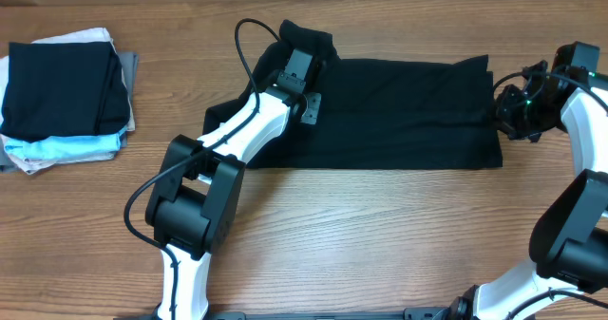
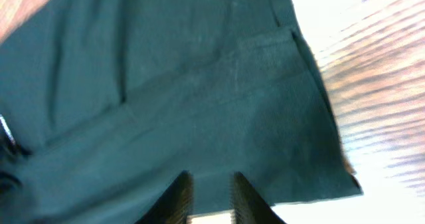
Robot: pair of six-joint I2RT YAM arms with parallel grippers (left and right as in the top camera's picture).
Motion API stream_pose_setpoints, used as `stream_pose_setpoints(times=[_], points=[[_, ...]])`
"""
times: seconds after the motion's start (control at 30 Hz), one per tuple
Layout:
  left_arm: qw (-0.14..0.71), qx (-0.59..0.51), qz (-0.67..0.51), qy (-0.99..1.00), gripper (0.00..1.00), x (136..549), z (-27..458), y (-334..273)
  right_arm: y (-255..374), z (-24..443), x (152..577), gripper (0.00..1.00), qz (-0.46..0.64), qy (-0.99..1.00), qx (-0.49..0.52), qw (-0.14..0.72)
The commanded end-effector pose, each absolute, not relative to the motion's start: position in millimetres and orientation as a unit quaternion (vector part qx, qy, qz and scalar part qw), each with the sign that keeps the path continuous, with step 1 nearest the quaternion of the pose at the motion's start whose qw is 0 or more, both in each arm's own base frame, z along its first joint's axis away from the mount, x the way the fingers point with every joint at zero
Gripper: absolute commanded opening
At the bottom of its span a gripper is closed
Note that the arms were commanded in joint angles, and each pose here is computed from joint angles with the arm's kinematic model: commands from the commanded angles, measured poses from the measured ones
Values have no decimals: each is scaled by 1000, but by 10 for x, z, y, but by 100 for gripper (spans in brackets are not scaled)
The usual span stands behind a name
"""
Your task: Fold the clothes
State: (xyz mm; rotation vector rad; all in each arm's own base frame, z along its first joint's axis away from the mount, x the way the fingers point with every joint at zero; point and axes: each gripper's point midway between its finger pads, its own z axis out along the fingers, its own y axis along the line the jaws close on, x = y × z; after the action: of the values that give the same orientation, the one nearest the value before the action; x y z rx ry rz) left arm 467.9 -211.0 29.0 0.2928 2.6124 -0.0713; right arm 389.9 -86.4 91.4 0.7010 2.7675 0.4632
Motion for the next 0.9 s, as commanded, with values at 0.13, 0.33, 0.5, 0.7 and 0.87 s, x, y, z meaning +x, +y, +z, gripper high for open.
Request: stream_pose_setpoints(times=[0.13,0.33,0.5,0.7,0.87], points=[[230,85,-11,970,4,4651,-2,-2016,-690,670,3836,12,171,951,230,114],[234,84,-13,969,4,4669,10,-2026,-605,628,3912,6,167,954,213,128],[234,84,-13,969,4,4670,10,-2025,-674,426,3932,6,130,954,229,144],[234,84,-13,969,4,4669,10,-2027,-768,337,3952,6,111,944,270,156],[236,84,-16,968,4,4683,28,-2039,-779,343,4002,6,111,942,268,167]])
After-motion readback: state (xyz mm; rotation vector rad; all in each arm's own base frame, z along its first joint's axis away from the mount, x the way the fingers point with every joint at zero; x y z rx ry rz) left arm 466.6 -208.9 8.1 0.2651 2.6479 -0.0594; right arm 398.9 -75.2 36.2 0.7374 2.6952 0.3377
